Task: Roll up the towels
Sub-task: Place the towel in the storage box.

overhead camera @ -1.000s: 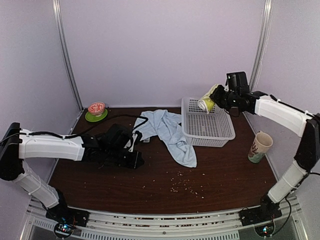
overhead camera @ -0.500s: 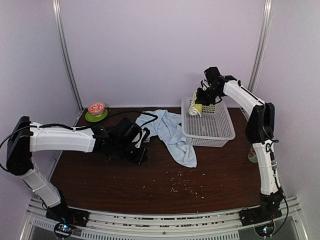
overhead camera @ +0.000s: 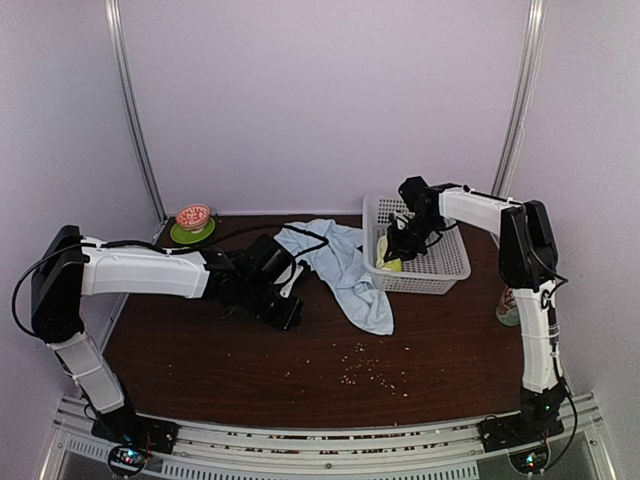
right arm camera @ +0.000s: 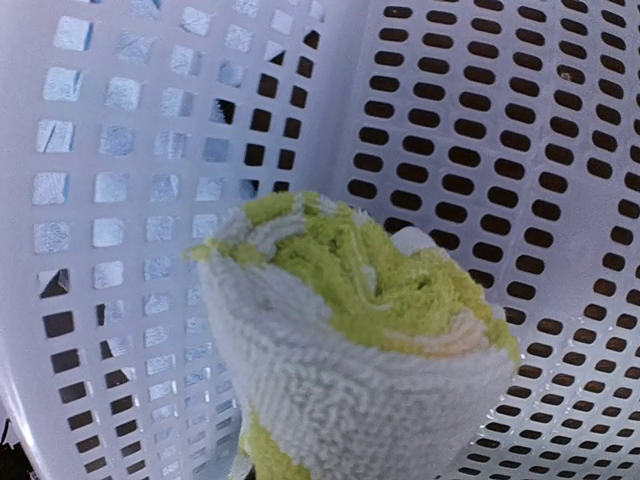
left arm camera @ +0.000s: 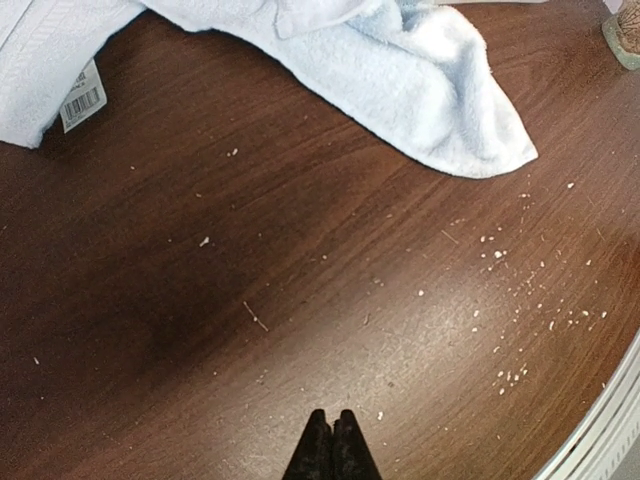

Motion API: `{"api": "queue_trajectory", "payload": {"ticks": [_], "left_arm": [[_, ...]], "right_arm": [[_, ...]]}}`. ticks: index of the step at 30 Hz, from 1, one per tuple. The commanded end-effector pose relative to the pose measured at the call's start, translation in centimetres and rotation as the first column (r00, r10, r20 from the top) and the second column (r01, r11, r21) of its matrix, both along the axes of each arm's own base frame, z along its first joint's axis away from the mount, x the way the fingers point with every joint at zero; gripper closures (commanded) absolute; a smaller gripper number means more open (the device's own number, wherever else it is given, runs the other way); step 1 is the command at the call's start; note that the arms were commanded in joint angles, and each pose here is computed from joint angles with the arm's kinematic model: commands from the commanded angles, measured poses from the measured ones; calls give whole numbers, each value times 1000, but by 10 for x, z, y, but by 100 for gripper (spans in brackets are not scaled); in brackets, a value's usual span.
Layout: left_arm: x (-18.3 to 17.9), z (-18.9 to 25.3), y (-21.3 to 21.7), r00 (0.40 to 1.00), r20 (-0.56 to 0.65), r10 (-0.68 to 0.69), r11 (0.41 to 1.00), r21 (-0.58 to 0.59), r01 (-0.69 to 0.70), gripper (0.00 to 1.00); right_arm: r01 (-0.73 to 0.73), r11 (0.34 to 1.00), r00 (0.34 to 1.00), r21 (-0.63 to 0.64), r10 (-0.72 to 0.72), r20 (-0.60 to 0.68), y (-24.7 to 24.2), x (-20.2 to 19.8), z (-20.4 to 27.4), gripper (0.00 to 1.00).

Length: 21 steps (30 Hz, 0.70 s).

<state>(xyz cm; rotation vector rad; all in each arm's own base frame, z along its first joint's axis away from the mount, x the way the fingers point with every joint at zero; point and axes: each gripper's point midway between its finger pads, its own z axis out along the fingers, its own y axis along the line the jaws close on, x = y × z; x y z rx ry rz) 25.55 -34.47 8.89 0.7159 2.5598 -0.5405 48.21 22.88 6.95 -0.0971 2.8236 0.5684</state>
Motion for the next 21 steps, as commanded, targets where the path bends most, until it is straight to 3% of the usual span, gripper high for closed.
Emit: {"api": "queue_trajectory", "payload": {"ticks": [1, 6, 21], "left_arm": [[8, 7, -11, 1000, 13, -17, 999, -33, 18, 100], [8, 5, -14, 1000, 1, -17, 999, -45, 17, 100], [6, -7, -15, 999, -29, -21, 999, -32, 20, 100]], "right_arm": [[-43, 995, 998, 90, 37, 60, 12, 0, 31, 100], [-44, 989, 999, 140, 41, 22, 20, -12, 24, 100], [-67, 997, 994, 29, 69, -79, 18, -31, -19, 100]]}}
